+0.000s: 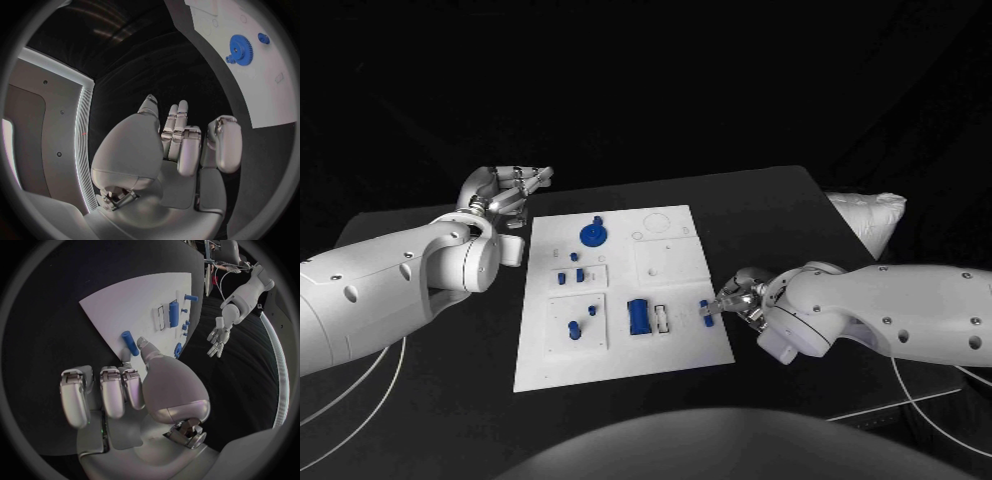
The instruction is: Assemble the parts on the task board
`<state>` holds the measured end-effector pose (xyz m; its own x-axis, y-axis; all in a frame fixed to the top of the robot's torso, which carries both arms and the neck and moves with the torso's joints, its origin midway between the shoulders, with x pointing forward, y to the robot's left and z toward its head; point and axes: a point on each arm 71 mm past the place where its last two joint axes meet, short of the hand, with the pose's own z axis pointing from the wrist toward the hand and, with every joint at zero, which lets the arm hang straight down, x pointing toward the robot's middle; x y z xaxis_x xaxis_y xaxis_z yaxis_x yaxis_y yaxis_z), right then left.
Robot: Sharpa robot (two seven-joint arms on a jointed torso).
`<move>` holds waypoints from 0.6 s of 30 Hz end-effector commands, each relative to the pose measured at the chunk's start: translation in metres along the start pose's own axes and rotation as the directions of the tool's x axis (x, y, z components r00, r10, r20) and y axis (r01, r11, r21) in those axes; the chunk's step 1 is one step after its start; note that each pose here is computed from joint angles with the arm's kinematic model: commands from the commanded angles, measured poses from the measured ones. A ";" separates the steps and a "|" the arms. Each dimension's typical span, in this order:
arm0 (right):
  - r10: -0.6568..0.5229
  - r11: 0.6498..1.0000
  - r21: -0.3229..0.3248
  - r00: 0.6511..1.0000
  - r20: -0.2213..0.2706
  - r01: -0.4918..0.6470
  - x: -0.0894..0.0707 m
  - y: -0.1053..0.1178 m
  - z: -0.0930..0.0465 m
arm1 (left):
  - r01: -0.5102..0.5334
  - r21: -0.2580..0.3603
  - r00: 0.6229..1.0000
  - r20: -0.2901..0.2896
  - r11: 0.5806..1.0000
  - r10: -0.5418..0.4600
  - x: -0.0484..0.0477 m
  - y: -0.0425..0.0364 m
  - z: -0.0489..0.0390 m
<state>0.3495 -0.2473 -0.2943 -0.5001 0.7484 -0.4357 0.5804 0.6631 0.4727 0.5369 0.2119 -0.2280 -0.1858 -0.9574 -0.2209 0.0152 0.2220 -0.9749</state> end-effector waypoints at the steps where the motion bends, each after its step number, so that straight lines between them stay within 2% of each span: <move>1: -0.022 1.000 -0.012 1.000 0.003 0.022 0.001 0.001 0.002 | 0.002 0.011 1.000 -0.011 1.000 -0.001 0.0018 -0.0016 0.0000; 10: -0.041 0.999 -0.004 0.999 -0.003 0.041 0.003 0.000 0.007 | 0.002 0.010 1.000 -0.013 1.000 -0.002 0.0023 -0.0017 0.0000; 18: -0.121 0.993 -0.019 0.993 -0.002 0.121 0.006 0.002 0.009 | 0.003 0.009 1.000 -0.015 1.000 -0.003 0.0027 -0.0016 0.0000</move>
<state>0.3565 -0.2425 -0.2973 -0.5187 0.7149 -0.4690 0.5389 0.6992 0.4698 0.5368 0.2118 -0.2280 -0.1864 -0.9574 -0.2207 0.0153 0.2218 -0.9750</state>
